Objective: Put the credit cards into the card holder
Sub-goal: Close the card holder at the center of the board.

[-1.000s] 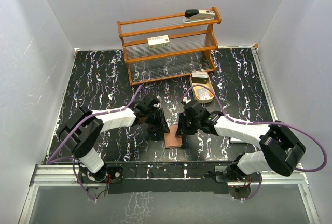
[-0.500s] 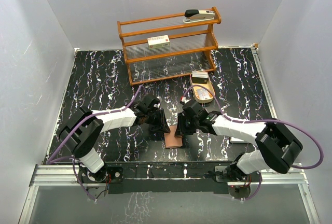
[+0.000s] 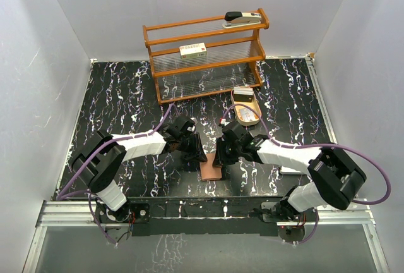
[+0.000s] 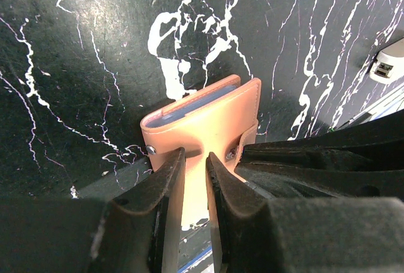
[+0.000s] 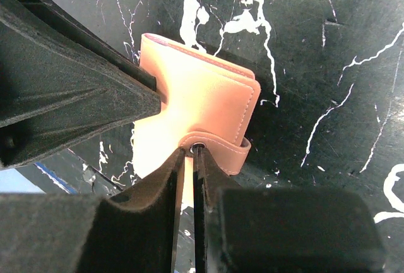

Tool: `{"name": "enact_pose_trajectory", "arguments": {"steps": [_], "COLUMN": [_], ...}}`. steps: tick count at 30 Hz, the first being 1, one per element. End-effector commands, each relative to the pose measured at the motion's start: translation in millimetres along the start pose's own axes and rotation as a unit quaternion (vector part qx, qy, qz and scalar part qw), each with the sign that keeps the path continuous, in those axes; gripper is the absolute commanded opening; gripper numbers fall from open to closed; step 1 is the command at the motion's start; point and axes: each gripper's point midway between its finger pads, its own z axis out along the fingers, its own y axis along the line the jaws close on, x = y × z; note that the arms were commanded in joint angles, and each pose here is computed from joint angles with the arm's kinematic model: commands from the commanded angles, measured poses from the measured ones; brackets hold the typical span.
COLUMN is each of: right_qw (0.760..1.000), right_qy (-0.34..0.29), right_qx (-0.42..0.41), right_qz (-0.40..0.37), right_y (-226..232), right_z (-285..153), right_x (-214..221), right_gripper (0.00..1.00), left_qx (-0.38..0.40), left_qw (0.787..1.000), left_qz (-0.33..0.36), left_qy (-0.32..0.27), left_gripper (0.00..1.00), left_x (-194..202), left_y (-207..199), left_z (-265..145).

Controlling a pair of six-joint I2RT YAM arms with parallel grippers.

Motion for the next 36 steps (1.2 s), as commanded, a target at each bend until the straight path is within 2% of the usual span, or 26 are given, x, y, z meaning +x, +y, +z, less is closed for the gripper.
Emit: {"name": "enact_pose_trajectory", "arguments": {"steps": [1,9,23,29,36], "right_qw": [0.999,0.999,0.999,0.998,0.998], "right_qy": [-0.011,-0.006,0.004,-0.039,-0.043], "right_qx": [-0.032,-0.048,-0.024,-0.021,0.021], "right_qz": [-0.014,-0.023,-0.027,-0.041,-0.033], "right_y": [18,27,22,38,12], "right_z": [1,-4,-6,-35,-28], "right_x": [-11,-14,-16,-42,-41], "right_gripper": [0.10,0.10,0.09,0.12,0.16], "left_qx": [-0.007,-0.008,-0.012,-0.016,-0.015], "left_qw": [1.000,1.000,1.000,1.000,1.000], "left_qz": [0.002,0.001,0.000,-0.001,-0.001], "left_qy": [0.011,0.011,0.010,0.010,0.010], "left_gripper": [0.19,0.19,0.18,0.19,0.19], "left_x": [8,8,9,10,10], "left_y": [2,3,4,7,7], "left_z": [3,4,3,4,4]}}
